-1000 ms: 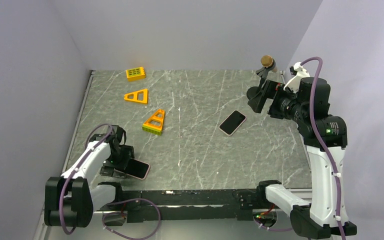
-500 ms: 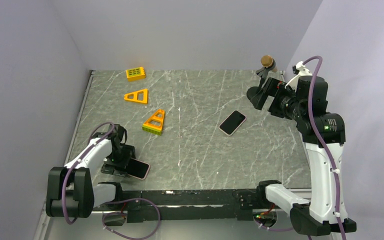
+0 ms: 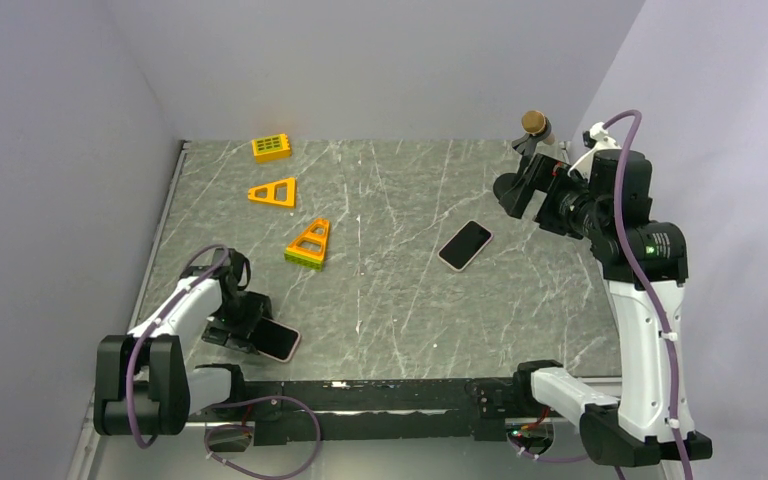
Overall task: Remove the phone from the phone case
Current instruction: Pick up the phone at the center of the board.
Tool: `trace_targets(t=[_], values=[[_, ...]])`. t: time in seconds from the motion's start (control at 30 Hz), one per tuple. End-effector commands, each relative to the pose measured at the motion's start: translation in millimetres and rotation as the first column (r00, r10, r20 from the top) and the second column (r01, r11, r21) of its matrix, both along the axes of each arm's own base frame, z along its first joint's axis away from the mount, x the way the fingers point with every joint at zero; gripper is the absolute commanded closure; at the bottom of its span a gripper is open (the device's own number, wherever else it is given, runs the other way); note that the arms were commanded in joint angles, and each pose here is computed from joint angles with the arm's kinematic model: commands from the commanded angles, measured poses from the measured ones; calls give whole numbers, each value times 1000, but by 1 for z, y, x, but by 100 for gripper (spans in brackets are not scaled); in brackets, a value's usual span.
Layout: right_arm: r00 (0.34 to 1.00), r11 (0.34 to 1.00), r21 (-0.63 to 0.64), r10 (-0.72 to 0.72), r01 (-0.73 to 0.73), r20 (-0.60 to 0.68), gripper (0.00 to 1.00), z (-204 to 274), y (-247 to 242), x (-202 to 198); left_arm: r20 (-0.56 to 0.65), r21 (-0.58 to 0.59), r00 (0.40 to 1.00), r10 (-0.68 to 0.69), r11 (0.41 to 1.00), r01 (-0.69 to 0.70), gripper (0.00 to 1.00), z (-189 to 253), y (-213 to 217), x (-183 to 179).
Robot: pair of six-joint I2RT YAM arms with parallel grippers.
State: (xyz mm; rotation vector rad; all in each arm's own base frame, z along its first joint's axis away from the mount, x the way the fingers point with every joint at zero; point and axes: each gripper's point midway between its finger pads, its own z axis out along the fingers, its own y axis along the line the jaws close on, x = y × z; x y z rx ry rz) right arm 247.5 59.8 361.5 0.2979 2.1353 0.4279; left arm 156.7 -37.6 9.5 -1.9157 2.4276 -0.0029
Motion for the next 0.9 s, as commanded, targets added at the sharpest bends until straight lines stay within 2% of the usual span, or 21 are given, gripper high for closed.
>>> trace_targets(t=[0.0, 0.07, 0.1, 0.23, 0.37, 0.43, 0.53, 0.67, 0.73, 0.8, 0.87], values=[[997, 999, 17, 40, -38, -70, 0, -11, 8, -4, 88, 48, 975, -204, 978, 201, 83, 6, 7, 24], [992, 999, 18, 44, -43, -114, 0, -24, 8, -6, 97, 62, 956, -278, 960, 273, 96, 19, 9, 34], [990, 999, 19, 50, -48, -135, 0, -32, 9, -8, 103, 67, 946, -308, 951, 303, 100, 26, 9, 37], [960, 995, 58, 97, -85, -263, 0, -67, 18, -17, 179, 28, 918, -355, 934, 356, 100, 52, -3, 45], [905, 978, 152, 194, -146, -379, 0, -110, 36, -34, 406, -113, 863, -300, 921, 373, 100, 83, -40, 58], [886, 962, 208, 249, -179, -390, 0, -124, 47, -39, 503, -208, 831, -238, 900, 384, 100, 100, -63, 61], [851, 924, 294, 350, -245, -391, 0, -141, 71, -48, 628, -267, 755, -188, 860, 436, 100, 132, -90, 63], [795, 862, 379, 477, -338, -375, 6, -154, 116, -55, 747, -292, 645, -161, 792, 536, 100, 175, -126, 69], [768, 810, 424, 553, -405, -323, 10, -150, 145, -57, 796, -290, 586, -153, 752, 591, 100, 195, -143, 71], [742, 765, 430, 615, -479, -266, 11, -142, 171, -60, 831, -284, 536, -150, 715, 639, 100, 213, -157, 73], [715, 737, 401, 657, -544, -238, 13, -134, 191, -62, 842, -287, 515, -159, 677, 677, 100, 224, -170, 72]])
